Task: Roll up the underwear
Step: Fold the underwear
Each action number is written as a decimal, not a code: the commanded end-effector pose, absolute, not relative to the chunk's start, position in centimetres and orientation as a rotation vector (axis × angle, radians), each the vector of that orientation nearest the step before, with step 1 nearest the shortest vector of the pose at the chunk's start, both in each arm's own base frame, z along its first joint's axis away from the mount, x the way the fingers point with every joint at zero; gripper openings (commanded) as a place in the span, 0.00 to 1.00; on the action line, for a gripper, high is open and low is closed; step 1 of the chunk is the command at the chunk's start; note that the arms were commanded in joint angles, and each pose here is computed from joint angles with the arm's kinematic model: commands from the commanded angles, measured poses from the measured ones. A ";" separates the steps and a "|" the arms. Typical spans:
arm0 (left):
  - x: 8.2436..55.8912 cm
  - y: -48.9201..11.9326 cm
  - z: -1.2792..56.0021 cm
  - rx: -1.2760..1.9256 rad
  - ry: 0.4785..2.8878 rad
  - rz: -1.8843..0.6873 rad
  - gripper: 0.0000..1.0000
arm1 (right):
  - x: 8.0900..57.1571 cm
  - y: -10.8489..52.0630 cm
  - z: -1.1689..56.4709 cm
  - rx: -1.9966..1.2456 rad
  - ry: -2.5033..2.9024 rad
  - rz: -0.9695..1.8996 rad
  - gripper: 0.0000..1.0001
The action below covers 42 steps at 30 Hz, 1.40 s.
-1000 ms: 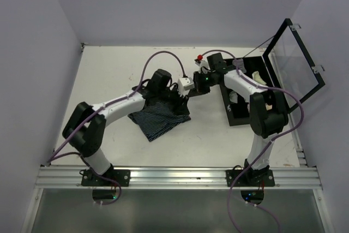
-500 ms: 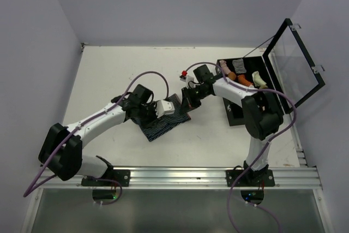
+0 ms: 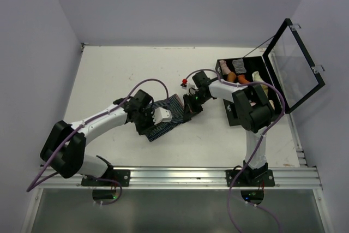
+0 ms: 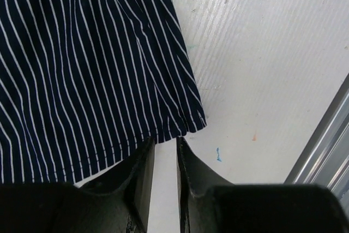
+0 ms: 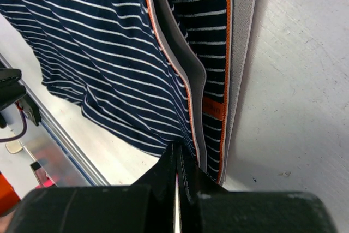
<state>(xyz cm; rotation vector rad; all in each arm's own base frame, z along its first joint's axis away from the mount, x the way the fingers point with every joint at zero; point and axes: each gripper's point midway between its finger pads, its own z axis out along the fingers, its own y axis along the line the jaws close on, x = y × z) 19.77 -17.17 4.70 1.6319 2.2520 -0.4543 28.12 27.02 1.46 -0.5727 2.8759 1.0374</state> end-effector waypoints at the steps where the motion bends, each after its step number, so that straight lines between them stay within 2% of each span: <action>1: 19.9 -18.1 4.8 1.658 2.218 -0.472 0.26 | 28.1 26.3 0.7 -0.595 2.896 0.959 0.00; 15: 20.0 -18.5 1.7 1.663 2.288 -0.428 0.25 | 28.0 26.0 0.7 -0.587 2.901 0.948 0.00; 24: 19.4 -18.3 2.7 1.668 2.269 -0.438 0.04 | 27.9 26.0 0.6 -0.582 2.904 0.946 0.00; 27: 19.1 -18.1 3.9 1.669 2.253 -0.444 0.00 | 27.9 25.9 0.5 -0.582 2.906 0.943 0.00; 34: 18.0 -19.2 7.5 1.691 2.180 -0.559 0.00 | 27.9 25.9 0.3 -0.574 2.912 0.941 0.00; 42: 16.1 -19.6 6.0 1.784 2.181 -0.684 0.00 | 28.0 25.9 0.2 -0.564 2.919 0.932 0.00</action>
